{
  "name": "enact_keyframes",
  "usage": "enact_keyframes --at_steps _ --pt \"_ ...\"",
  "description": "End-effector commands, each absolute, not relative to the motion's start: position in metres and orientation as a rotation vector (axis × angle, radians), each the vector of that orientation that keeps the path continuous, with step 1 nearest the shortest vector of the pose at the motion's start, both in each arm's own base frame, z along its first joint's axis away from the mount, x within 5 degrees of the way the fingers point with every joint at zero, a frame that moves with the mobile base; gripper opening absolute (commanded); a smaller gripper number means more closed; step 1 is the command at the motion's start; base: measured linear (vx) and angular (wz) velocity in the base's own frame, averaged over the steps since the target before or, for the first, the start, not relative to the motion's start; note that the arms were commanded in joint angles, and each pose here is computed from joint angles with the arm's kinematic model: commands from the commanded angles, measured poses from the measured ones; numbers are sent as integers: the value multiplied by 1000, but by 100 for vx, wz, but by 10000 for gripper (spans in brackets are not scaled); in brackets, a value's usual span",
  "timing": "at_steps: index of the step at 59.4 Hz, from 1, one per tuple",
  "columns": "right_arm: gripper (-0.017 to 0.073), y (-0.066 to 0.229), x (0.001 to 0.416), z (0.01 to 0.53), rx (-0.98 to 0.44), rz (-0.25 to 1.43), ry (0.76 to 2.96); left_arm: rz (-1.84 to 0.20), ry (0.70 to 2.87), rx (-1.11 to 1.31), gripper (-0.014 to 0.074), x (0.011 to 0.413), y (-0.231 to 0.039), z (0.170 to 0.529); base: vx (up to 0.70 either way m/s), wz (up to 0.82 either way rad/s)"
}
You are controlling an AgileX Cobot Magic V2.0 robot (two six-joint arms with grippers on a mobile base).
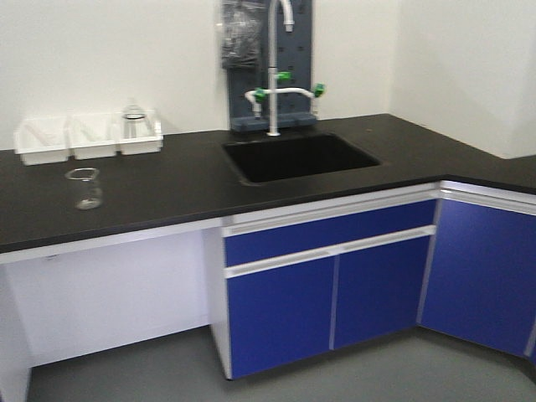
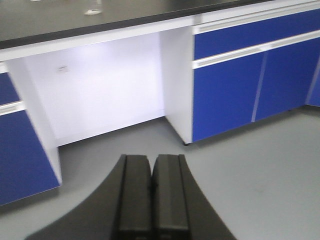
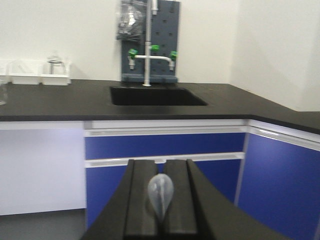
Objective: Grab transparent chemical and place on left bench
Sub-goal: 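Drive the base to the bench with white bins, holding the dropper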
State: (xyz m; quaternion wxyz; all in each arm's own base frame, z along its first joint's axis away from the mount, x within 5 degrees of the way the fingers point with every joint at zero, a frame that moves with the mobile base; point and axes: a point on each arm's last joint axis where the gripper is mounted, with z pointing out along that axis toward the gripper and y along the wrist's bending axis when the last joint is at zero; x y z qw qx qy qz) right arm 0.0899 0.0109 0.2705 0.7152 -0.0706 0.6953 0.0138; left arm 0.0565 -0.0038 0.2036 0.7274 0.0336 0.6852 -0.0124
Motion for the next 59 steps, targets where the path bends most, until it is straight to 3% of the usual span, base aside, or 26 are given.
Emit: enact_keyframes --at_steps 1,59 --pt "-3 13 90 281 -178 46 1498 -35 1429 64 -3 55 -4 206 14 52" --pt "-3 13 90 281 -177 45 1499 -35 1429 64 -3 55 -4 206 25 65"
